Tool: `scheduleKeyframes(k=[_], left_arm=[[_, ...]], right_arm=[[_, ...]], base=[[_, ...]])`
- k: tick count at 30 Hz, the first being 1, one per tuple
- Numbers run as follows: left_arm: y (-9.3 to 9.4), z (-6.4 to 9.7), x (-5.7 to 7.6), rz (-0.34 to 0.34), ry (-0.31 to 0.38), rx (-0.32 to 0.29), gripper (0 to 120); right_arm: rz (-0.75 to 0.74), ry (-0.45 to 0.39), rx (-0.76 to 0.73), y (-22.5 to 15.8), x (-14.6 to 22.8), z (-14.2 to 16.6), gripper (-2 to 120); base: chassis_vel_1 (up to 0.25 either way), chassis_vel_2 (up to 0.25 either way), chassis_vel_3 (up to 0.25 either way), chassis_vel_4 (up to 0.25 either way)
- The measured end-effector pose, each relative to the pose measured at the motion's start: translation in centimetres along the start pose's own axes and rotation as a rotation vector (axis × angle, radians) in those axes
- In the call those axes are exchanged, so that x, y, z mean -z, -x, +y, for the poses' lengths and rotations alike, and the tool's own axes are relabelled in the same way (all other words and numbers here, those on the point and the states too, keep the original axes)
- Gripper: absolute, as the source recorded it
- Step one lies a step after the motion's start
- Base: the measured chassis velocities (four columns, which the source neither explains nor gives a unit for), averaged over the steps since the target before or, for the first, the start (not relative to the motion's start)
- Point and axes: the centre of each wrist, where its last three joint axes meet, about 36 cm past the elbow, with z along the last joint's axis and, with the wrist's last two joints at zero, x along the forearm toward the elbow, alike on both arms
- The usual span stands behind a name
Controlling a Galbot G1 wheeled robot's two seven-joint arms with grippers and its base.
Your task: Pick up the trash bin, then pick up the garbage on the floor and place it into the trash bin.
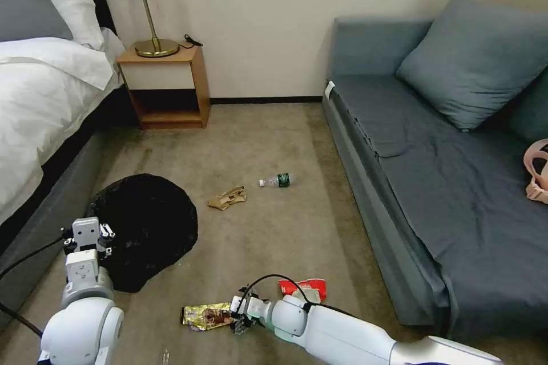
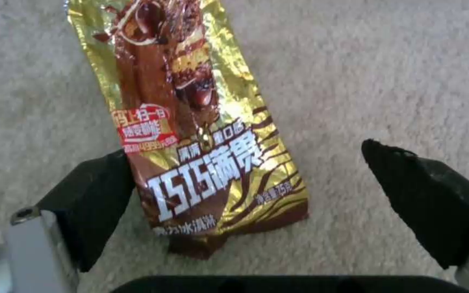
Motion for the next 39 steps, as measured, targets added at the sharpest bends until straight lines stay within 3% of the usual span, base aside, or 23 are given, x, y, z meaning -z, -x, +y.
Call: scheduleKeyframes(k=[27, 39], left_arm=[[-0.1, 0.0, -0.3, 0.001, -0.007, -0.001, 4], [-0.5, 0.1, -0.5, 0.0, -0.008, -0.005, 4]], right_arm=[[-0.007, 0.009, 0.009, 0.3, -0.3, -0.2, 0], [0.002, 0.047, -0.088, -0.1, -1.4, -5.5, 0]], base=[[0.0, 0.0, 0.0, 0.0], [0.0, 0.0, 0.0, 0.0]])
